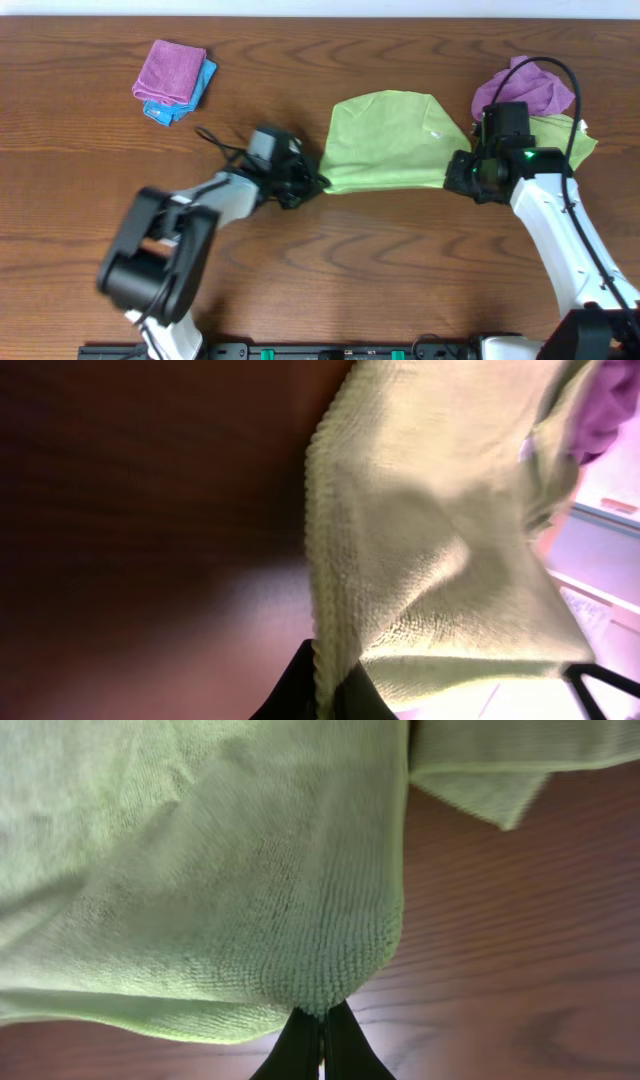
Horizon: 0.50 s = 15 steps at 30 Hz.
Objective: Fold the cloth
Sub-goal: 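Grasp the left corner with the left gripper and pull it leftward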
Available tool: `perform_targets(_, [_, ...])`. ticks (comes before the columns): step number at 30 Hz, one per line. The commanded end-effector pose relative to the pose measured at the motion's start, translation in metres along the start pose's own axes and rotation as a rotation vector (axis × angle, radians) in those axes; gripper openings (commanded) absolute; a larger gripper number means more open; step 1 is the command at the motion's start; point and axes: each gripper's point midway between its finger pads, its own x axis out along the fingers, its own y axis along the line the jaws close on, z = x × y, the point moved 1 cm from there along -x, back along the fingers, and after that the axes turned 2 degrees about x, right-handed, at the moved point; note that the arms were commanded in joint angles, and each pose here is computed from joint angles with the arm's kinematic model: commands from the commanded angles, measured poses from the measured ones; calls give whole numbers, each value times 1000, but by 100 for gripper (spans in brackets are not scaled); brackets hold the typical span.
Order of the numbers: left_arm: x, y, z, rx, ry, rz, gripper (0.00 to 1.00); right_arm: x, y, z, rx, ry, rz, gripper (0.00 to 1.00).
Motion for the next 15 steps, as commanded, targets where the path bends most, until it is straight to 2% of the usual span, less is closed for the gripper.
perform_targets(1, [-37, -25, 8, 159, -45, -37, 6, 3, 7, -11, -48, 15, -3, 1])
perform_targets(4, [-57, -21, -10, 191, -13, 13, 6, 7, 17, -23, -91, 39, 2, 1])
perform_targets(10, [-78, -4, -47, 153, 85, 110, 6, 8, 38, -58, -191, 131, 17, 1])
perform_targets(15, [-92, 19, -69, 145, 148, 225, 6, 4, 22, -78, -233, 192, -94, 2])
